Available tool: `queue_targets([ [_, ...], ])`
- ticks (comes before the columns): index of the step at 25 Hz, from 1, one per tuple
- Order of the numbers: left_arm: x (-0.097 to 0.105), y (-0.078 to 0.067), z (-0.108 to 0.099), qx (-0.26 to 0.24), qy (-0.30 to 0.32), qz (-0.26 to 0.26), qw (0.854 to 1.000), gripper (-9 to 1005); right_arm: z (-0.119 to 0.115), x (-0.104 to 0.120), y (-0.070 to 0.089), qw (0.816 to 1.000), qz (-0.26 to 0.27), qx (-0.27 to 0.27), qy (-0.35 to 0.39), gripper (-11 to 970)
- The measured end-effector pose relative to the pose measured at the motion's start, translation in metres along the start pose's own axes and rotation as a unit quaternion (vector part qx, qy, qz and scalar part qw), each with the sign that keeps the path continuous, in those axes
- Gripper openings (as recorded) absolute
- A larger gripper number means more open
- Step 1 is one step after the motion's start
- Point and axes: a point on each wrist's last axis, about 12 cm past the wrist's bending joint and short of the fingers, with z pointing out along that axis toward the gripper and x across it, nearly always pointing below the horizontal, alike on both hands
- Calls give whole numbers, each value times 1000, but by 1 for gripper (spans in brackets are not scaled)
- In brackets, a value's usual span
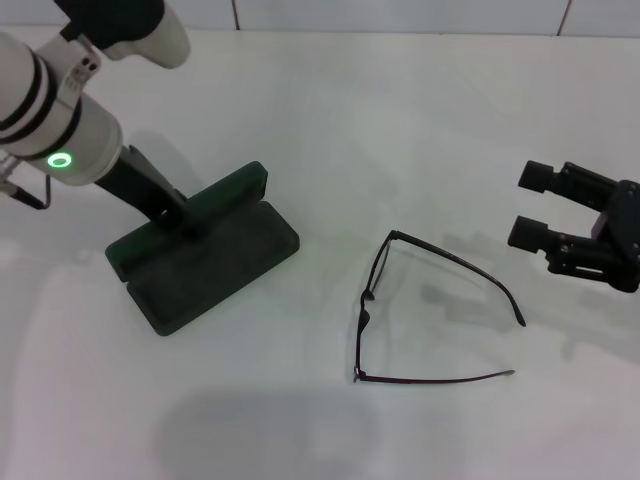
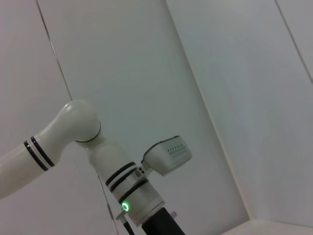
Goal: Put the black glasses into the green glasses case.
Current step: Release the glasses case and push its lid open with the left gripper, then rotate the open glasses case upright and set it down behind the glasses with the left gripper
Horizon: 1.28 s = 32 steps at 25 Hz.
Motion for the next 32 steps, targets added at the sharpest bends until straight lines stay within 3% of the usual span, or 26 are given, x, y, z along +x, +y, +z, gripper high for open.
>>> queue_targets([
  [1,-1,-1,0,0,-1,3,1000,697,0,0,0,1000,0,1,-1,875],
  [4,-4,-3,0,-2,0,11,1000,497,0,1,1,1000,2,1,-1,875],
  [9,-6,-3,-1,-4,0,14,1000,248,-2,2,1,1000,3,4,-2,875],
  [19,-11,-4,-7,-15,-12,26,999,209,-1,2,3,1000,-2,-5,-1,875],
  [23,-33,-21,-20,-54,-54,108,991,209,6,1,13,997,-19,-72,22,875],
  [27,-63,-47,-14,-88,-83,251,960,208,18,-6,28,981,-19,-187,39,874],
  [29,-75,-53,-9,-102,-93,290,947,208,22,-10,35,970,-13,-238,40,874],
  [32,-93,-64,6,-113,-106,342,927,208,25,-10,43,961,-3,-273,43,873],
])
